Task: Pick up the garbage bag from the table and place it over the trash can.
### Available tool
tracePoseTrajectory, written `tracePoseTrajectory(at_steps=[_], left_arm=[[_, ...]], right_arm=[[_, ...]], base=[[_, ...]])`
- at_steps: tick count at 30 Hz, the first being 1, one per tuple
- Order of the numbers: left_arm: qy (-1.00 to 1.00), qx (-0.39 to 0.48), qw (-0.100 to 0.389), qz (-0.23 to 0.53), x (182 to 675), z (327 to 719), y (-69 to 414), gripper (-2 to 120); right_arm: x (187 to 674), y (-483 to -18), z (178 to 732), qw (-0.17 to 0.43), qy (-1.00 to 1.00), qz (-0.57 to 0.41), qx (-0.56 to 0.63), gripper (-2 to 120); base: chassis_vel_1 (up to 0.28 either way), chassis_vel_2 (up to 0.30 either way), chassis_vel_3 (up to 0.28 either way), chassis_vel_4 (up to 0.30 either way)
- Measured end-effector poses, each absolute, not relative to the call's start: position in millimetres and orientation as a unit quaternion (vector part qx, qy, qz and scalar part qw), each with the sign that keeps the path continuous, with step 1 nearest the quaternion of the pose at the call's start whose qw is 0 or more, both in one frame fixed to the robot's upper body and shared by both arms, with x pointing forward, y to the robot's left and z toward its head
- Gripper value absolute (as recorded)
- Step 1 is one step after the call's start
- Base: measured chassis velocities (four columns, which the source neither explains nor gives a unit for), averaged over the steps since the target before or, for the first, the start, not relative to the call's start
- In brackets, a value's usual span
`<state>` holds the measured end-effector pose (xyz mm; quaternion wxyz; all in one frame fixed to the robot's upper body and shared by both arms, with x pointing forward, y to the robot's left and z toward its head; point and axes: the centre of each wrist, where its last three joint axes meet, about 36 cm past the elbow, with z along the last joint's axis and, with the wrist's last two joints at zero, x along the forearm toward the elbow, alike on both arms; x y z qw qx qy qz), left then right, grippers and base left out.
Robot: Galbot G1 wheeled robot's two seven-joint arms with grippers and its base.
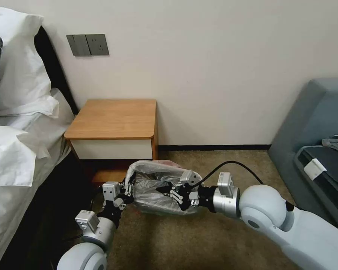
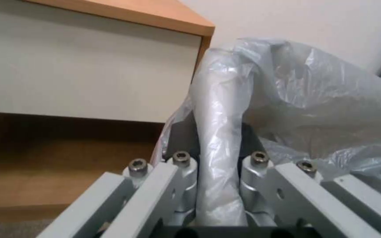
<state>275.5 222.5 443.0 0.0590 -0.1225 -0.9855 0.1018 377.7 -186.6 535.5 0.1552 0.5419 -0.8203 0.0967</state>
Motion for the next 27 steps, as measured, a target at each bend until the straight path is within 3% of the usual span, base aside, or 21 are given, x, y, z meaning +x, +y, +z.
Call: tracePoseTrajectory(at_steps=[12, 27], left_arm=[[-0.987, -0.126, 0.049, 0.086, 278.1, 441.8, 221.3, 7], [-0.987, -0.135, 0.030, 0.076, 277.2, 445.5, 220.7, 7]], right_arm=[[398.7, -147.6, 541.3, 0.211, -0.834, 0.148, 0.488, 0], [403.5, -127.9, 521.2, 0.231, -0.838, 0.170, 0.463, 0]], base=[[0.000, 0.000, 0.000, 0.000], [0.000, 0.000, 0.000, 0.000]])
